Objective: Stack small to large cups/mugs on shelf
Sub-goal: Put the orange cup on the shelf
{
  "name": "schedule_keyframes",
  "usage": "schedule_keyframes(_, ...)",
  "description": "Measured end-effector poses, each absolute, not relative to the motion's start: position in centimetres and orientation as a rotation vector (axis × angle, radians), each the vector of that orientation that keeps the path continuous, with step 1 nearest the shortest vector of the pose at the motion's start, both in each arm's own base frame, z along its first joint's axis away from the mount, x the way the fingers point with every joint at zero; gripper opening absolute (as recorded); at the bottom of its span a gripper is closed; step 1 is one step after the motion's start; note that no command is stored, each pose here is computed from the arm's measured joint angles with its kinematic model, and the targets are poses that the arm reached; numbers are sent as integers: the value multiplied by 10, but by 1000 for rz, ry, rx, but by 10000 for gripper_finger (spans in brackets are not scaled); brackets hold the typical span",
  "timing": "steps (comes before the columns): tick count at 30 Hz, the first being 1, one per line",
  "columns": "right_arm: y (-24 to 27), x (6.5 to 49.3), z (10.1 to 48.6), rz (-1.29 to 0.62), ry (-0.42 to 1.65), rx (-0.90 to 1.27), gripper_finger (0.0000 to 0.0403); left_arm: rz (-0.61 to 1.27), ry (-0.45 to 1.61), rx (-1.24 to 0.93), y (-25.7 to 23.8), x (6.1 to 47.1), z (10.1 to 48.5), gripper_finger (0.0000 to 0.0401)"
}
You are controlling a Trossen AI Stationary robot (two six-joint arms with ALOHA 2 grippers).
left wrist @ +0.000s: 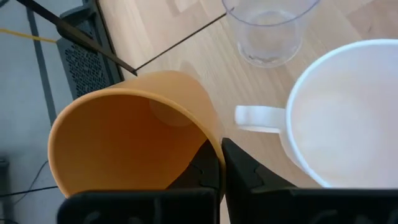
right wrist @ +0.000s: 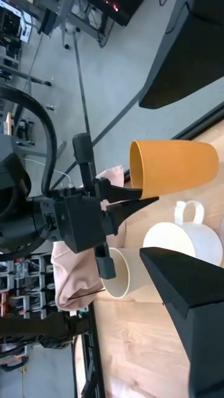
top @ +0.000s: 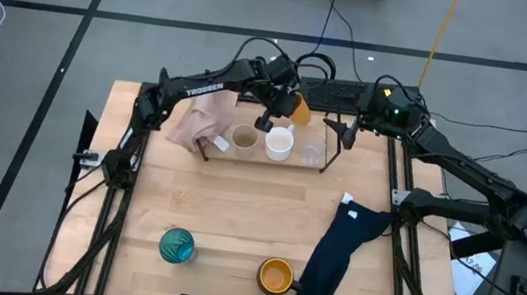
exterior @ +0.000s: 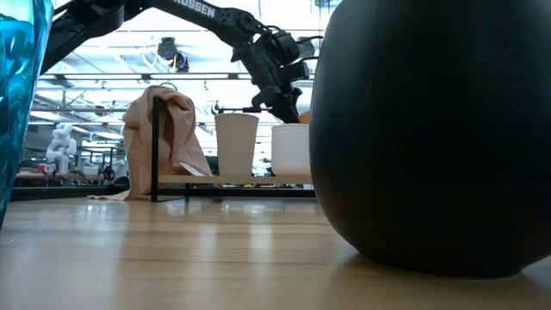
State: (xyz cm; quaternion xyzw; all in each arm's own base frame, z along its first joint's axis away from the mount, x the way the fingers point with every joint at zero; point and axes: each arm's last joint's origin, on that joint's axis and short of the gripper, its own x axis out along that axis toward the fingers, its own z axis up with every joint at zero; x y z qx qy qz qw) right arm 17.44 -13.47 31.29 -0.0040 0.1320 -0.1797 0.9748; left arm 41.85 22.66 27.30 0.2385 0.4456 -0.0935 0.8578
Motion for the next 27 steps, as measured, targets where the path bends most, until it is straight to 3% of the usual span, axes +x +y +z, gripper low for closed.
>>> schedule_keyframes(27, -138, 178, 309, -360, 284, 2, 373, -241, 980, 518, 224, 429, 249, 0)
